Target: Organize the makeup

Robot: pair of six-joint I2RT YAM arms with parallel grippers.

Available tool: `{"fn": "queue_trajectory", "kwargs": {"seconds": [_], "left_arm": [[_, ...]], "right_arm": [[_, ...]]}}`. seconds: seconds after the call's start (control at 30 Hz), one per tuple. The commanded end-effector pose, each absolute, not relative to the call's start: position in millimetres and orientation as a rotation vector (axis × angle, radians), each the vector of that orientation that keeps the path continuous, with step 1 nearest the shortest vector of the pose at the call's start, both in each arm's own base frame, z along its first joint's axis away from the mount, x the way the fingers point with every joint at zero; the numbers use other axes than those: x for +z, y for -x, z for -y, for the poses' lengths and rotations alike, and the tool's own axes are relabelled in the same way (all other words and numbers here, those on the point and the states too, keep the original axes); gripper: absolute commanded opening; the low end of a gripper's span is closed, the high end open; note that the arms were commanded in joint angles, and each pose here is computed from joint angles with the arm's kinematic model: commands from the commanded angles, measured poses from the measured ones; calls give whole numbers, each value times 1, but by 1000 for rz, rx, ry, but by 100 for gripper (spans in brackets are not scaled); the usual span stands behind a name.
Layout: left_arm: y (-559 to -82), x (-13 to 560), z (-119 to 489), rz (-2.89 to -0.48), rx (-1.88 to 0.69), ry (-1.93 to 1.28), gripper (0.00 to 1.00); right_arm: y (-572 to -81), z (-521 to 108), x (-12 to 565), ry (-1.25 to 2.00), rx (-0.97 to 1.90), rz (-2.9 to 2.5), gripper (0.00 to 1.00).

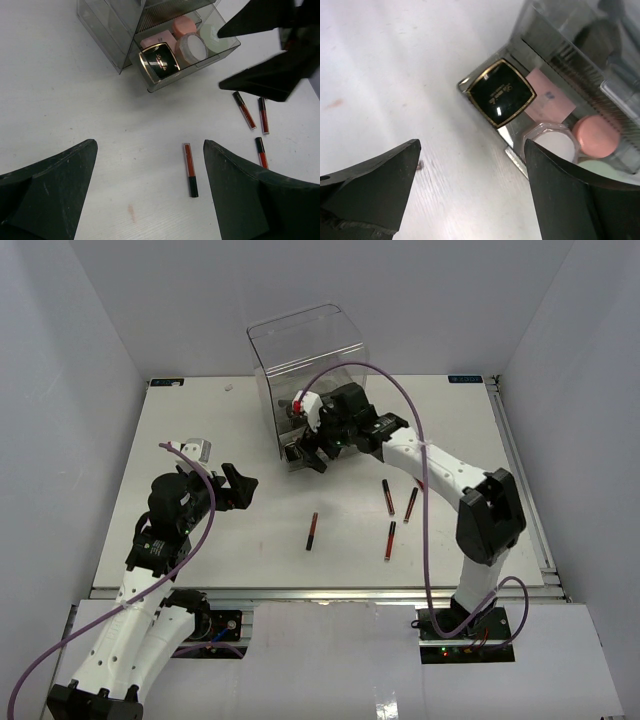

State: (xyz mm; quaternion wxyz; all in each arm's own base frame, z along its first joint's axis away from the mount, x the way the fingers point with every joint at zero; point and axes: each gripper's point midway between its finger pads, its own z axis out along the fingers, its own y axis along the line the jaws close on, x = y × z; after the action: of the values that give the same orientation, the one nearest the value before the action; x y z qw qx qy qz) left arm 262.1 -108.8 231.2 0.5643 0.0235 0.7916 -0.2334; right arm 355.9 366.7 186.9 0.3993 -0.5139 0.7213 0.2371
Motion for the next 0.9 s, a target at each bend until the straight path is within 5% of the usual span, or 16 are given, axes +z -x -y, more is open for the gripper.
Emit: {"fn": "queue_trajectory", "kwargs": {"seconds": [0.0,0.1,0.13,0.2,0.33,0.6,0.87], "left_arm": [[-261,237,111,-1835,-565,-66,98],[-261,237,111,-1833,-566,-67,98],[-260,237,111,-1833,-567,-68,98],[-261,237,111,-1834,-566,-67,98],[-260,237,111,-1833,-566,-65,98],[-260,237,111,-1833,-566,-67,98],[-260,238,109,-1827,-560,-61,98]], "right_arm": [[-301,-355,229,1687,626,-1309,94],[-281,-333,197,1912,503,-1078,95],[-268,-319,172,2019,487,-1042,74],[-265,-300,143,2236,336,-832,49],[-279,-281,110,2368,259,-947,33],[-329,-293,74,2362,126,-1074,15],[-400,-327,91,2147,-71,-1142,19]]}}
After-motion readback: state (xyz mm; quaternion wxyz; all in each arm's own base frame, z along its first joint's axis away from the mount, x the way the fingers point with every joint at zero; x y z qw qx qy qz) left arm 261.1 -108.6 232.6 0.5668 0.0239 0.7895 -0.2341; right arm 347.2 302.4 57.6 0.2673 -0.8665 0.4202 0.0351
